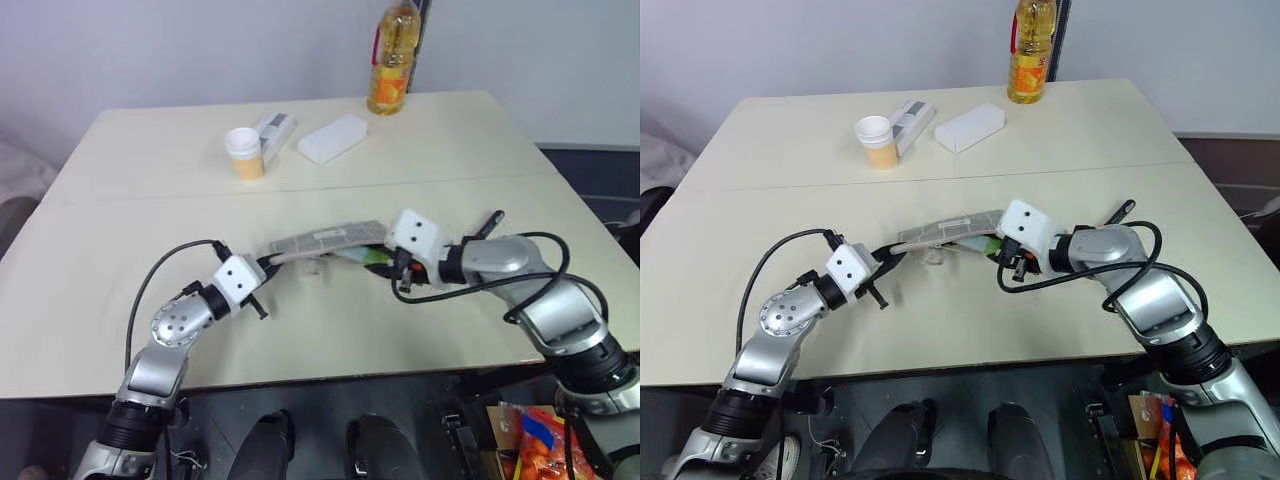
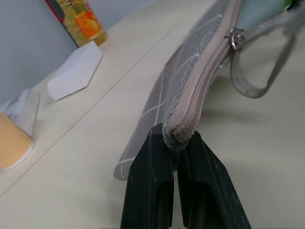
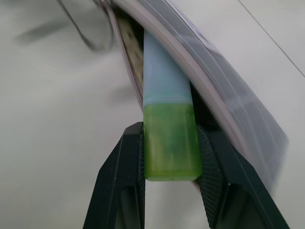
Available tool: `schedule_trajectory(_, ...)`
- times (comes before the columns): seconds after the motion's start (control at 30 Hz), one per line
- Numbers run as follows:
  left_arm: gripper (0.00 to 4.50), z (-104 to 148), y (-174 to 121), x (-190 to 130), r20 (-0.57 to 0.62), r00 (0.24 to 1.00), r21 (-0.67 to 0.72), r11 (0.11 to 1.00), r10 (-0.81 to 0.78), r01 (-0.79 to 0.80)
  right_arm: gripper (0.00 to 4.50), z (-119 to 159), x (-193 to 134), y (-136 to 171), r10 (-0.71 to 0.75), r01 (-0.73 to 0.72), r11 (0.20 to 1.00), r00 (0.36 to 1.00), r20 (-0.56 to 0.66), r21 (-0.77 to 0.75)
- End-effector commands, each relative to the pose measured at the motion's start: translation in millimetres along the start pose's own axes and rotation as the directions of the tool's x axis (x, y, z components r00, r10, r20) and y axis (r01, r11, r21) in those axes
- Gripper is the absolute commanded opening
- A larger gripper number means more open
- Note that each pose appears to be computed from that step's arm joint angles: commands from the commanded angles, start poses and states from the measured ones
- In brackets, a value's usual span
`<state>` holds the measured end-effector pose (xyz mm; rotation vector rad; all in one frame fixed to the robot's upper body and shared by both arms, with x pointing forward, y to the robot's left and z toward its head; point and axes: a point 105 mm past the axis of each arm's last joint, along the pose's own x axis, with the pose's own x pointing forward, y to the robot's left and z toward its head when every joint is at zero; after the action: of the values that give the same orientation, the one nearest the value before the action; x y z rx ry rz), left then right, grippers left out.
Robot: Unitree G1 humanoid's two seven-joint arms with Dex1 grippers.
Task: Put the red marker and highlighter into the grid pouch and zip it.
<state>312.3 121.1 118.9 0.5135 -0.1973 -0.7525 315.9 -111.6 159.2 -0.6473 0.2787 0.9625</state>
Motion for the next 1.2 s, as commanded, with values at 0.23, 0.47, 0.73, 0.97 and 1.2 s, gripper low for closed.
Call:
schedule_trajectory(0.23, 0.00, 2.0, 10.5, -1.8, 0.008, 0.998, 0.026, 0.998, 0.061, -0.061, 4.37, 10.5, -17.4, -14.6, -0.069, 0.070, 0.997, 0.997, 0.037, -0.028)
schedule_trajectory(0.47, 0.00, -4.4, 14.8, 0.5, -0.026, 0.991, 0.000, 0.991, 0.132, -0.132, 4.37, 9.3, -55.6, -33.1, -0.151, 0.140, 0.985, 0.981, 0.121, 0.099)
schedule_trajectory(0.73, 0.00, -13.1, 20.5, 7.7, -0.082, 0.968, -0.038, 0.970, 0.238, -0.241, 4.44, -75.5, -90.2, -112.4, -0.590, 0.581, 0.669, 0.794, -0.144, 0.463)
schedule_trajectory(0.97, 0.00, -8.6, 19.4, 15.1, -0.079, 0.960, -0.049, 0.961, 0.269, -0.273, 4.44, -125.0, -91.8, -128.2, -0.700, 0.755, 0.381, 0.612, -0.367, 0.534)
schedule_trajectory(1.2, 0.00, -6.1, 23.1, 18.1, -0.076, 0.949, -0.079, 0.947, 0.305, -0.310, 4.44, -146.0, -69.1, -120.5, -0.661, 0.753, 0.293, 0.605, -0.444, 0.589)
